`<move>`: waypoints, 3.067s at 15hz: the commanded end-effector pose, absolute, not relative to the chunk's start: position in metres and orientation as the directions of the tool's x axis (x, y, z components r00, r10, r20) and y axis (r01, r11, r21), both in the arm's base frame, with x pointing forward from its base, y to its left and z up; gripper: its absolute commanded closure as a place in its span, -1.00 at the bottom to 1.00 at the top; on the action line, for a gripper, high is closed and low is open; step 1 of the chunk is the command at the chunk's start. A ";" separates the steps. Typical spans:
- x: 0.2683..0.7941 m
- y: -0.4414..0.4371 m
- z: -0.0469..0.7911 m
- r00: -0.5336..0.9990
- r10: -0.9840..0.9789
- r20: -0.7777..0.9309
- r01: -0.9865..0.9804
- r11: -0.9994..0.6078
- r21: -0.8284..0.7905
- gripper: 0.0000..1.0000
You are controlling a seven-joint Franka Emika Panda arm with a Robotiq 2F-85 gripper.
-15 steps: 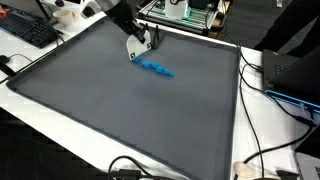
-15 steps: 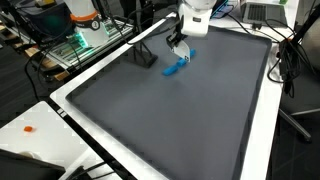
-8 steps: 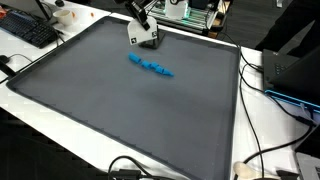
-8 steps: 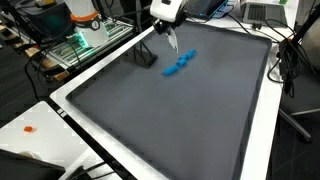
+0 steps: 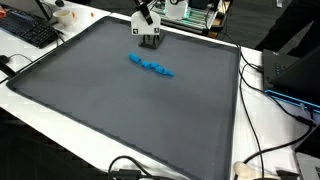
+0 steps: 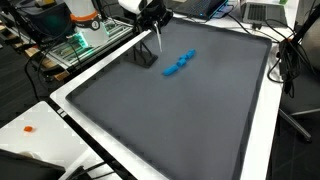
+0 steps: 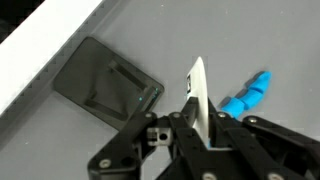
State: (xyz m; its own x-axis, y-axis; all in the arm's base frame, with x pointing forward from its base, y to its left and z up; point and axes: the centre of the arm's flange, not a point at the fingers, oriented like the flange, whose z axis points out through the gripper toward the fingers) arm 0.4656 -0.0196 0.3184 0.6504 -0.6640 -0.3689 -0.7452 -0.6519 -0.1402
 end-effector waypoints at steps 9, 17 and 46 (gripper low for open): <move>0.409 -0.020 0.285 0.417 -0.842 -0.343 -0.904 -0.424 -0.057 0.96; 0.404 -0.028 0.268 0.314 -0.863 -0.396 -0.949 -0.303 -0.092 0.96; 0.405 -0.062 0.221 0.221 -0.859 -0.461 -0.975 -0.183 -0.128 0.96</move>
